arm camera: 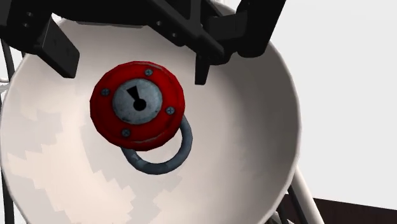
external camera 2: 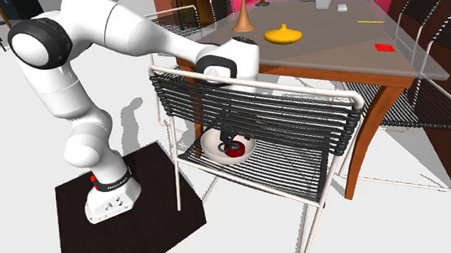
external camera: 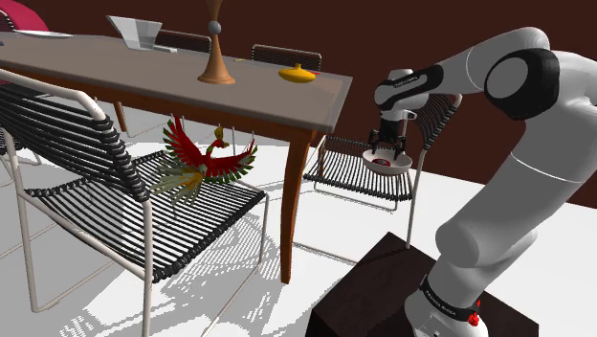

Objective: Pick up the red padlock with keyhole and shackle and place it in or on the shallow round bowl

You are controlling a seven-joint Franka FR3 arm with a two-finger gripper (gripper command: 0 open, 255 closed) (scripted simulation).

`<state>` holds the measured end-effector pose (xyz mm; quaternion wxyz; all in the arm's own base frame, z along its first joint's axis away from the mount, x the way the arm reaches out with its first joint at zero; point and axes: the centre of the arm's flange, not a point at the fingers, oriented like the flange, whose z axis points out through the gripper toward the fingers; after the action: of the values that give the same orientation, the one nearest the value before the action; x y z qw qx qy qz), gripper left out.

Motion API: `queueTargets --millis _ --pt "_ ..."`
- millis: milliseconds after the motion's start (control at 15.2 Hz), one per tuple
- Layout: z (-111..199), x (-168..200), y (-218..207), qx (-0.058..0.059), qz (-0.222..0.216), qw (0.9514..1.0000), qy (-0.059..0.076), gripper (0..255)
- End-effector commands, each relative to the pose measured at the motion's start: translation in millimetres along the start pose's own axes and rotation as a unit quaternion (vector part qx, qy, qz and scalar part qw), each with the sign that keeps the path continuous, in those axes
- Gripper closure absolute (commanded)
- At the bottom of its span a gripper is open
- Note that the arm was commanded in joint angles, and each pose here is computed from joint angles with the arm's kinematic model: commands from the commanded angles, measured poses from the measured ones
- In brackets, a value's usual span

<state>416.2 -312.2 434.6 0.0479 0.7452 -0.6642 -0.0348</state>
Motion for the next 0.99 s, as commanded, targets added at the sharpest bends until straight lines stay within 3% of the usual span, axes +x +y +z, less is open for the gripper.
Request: queueTargets --millis 0,198,660,726,924 --pt "9.1 0.4 0.5 0.006 -0.001 1.0000 -0.005 0" --pt "22.7 0.3 0.3 0.006 -0.001 1.0000 -0.005 0" --pt "22.7 0.3 0.3 0.006 -0.001 1.0000 -0.005 0" --pt "23.7 1.8 -0.2 0.006 -0.001 1.0000 -0.005 255" --pt "26.0 -9.2 0.3 0.005 -0.001 1.0000 -0.005 255"
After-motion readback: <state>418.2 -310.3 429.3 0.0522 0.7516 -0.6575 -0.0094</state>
